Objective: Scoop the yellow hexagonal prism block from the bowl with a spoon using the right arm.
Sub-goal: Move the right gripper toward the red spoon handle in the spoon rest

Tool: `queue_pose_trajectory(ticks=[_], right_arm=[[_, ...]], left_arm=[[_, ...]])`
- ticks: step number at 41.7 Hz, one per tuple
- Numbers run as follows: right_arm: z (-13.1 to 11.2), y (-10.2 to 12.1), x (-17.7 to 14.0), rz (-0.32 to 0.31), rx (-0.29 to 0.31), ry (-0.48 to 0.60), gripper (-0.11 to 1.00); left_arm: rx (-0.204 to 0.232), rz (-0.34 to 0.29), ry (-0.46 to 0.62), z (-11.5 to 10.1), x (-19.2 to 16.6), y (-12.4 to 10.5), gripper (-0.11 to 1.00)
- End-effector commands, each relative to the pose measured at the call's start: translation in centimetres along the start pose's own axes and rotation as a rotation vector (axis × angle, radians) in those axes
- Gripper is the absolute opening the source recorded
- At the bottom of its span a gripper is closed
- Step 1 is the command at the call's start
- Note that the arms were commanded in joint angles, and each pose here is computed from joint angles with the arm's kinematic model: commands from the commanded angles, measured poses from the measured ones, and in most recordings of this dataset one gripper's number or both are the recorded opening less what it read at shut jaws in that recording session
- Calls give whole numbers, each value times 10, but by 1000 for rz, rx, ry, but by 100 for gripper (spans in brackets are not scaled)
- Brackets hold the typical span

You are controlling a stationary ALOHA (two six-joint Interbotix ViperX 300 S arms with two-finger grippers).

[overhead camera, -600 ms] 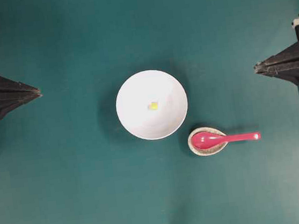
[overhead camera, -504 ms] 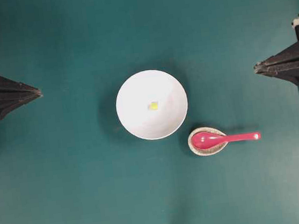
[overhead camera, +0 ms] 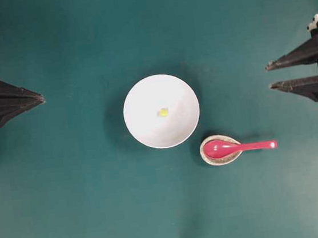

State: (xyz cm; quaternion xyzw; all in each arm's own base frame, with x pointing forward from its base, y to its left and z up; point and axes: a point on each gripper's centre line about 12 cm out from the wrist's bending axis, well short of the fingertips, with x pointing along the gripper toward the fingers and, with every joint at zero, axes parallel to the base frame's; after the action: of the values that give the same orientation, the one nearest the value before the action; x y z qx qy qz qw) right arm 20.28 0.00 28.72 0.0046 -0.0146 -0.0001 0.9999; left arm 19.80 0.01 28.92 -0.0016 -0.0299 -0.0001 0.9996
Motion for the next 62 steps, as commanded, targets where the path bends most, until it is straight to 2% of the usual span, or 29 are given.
queue_pose_trajectory(ticks=[1,6,16,30,43,52,62], right_arm=[[5,2,2,8,3,-14,53],[0,3,5,15,6,5,61],[-24,5,16,17,39,21,60],[-81,16,19,39,98,71,60],[-119,32,12,70,115,90,60],[-136,46,13,102,114,112,60],[-154,50,9,68,117,147,60]], left_arm=[[0,1,-26,11,4,0,2],[0,1,-21,10,5,0,2],[2,1,-18,10,5,0,2],[5,1,-18,10,5,0,2],[8,0,-23,10,5,0,2],[8,0,-29,11,5,0,2],[15,0,-35,9,7,0,2]])
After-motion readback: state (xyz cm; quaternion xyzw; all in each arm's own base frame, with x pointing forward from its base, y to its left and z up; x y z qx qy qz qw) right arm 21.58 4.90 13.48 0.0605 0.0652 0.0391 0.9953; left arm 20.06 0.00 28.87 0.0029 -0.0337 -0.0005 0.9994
